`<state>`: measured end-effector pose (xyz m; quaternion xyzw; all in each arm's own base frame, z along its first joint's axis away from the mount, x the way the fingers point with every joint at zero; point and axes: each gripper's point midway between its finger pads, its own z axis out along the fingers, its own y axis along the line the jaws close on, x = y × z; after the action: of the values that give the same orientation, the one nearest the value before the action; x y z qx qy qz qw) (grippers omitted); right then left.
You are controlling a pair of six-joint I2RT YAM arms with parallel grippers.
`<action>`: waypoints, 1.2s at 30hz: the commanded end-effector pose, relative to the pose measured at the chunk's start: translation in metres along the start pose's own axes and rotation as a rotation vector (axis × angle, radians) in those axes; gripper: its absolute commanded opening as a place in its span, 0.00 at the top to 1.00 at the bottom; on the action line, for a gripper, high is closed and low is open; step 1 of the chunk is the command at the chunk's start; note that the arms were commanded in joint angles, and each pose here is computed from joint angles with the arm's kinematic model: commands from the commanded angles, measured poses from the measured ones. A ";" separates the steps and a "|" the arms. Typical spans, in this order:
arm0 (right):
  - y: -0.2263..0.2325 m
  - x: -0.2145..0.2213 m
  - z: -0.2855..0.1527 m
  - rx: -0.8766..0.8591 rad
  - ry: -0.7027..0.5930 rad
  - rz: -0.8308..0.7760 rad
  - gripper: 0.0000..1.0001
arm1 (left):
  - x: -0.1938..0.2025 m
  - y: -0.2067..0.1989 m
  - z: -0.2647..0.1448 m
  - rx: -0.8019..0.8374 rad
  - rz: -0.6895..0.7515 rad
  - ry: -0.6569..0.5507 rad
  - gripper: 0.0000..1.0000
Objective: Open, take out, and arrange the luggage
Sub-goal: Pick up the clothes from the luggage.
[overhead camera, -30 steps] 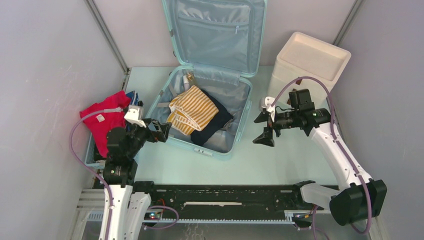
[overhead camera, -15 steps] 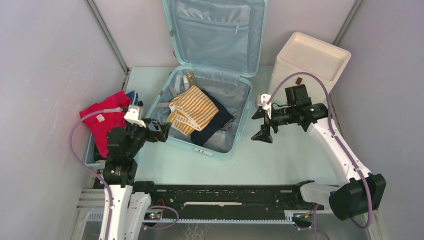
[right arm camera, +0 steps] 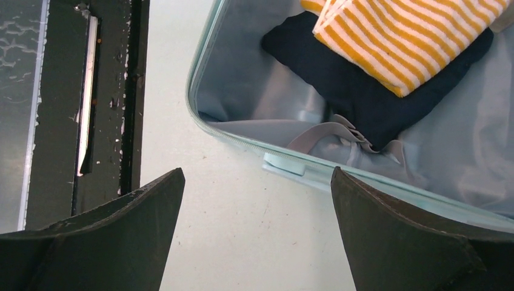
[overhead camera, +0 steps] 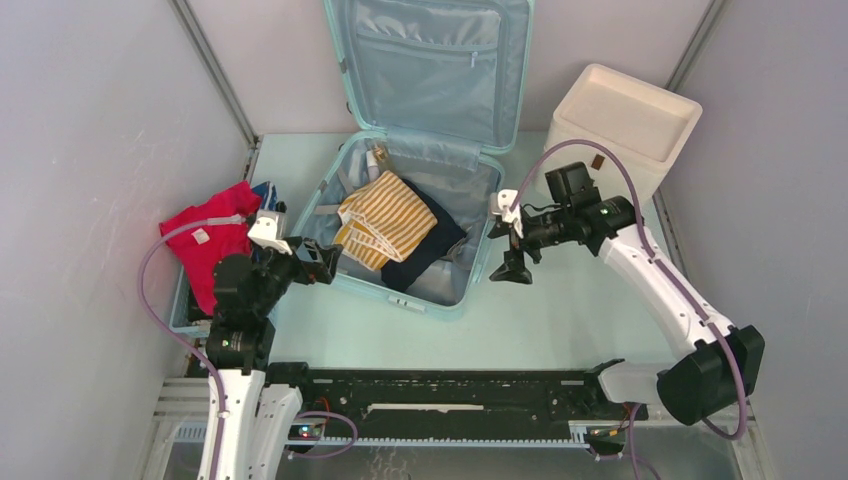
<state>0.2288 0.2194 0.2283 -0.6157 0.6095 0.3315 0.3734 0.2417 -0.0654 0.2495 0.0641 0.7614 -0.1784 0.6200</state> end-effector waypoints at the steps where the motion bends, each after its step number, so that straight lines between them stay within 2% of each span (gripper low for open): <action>1: -0.009 -0.015 0.004 0.015 0.016 -0.073 0.00 | -0.004 0.001 0.002 0.002 0.033 -0.022 0.00; 25: -0.033 -0.025 0.048 -0.004 0.087 -0.065 0.00 | -0.003 0.003 0.003 -0.006 0.035 -0.015 0.00; 31: -0.055 -0.039 0.075 -0.001 0.063 0.086 0.00 | -0.002 0.004 0.003 -0.013 0.036 -0.013 0.00; 36: -0.098 -0.047 0.109 0.152 0.040 0.309 0.00 | -0.001 0.005 0.004 -0.017 0.034 -0.009 0.00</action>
<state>0.2967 0.3065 0.2079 -0.5850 0.6716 0.3207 0.3223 0.2432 -0.0641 0.2476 0.0642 0.7639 -0.1742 0.6180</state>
